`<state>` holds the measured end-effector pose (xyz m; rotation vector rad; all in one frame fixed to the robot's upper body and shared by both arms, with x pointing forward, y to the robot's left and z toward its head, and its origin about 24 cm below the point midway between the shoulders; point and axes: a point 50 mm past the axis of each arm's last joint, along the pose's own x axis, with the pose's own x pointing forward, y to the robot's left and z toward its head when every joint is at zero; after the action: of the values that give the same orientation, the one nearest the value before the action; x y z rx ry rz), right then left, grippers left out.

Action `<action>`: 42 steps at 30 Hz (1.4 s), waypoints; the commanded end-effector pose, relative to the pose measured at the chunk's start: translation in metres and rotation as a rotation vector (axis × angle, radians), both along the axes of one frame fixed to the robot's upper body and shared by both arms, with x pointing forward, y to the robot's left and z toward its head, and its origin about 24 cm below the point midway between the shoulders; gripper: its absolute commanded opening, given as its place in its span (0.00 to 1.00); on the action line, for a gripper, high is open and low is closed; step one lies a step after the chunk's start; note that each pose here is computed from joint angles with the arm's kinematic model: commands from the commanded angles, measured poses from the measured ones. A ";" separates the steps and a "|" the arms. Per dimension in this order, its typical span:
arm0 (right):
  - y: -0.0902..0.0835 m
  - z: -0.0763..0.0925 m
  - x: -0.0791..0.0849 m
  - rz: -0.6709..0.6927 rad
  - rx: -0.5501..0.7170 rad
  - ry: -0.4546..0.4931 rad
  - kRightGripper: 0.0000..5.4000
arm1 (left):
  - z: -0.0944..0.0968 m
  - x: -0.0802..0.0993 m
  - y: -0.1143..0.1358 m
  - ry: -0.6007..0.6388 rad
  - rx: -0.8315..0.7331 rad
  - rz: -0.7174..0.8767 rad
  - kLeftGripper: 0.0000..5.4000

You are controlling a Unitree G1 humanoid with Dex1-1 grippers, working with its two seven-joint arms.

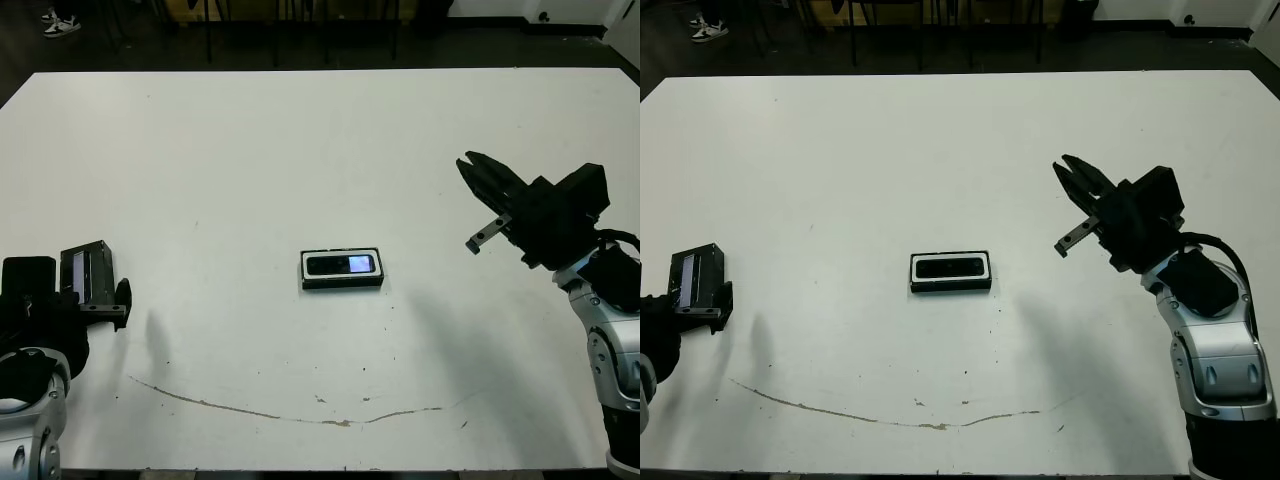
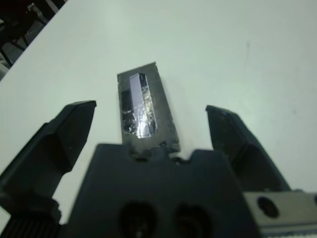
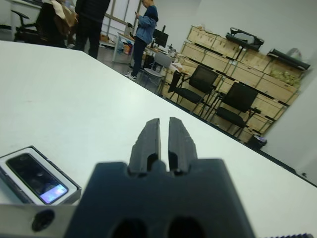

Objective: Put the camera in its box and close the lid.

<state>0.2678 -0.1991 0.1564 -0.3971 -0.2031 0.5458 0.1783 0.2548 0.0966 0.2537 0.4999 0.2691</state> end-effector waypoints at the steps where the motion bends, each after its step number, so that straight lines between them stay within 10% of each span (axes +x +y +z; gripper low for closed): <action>1: -0.005 -0.006 0.000 0.005 0.014 0.038 0.00 | -0.011 -0.001 0.002 0.041 -0.007 0.014 1.00; 27: -0.002 -0.002 -0.005 0.033 0.018 0.080 0.00 | -0.040 0.000 0.005 -0.077 -0.324 0.270 1.00; 42: -0.002 -0.003 -0.004 0.050 0.016 0.066 0.00 | -0.044 0.006 -0.005 -0.119 -0.335 0.364 0.53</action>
<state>0.2639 -0.1978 0.1589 -0.3494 -0.1866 0.6055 0.1871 0.2509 0.0578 -0.1748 0.4367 0.5391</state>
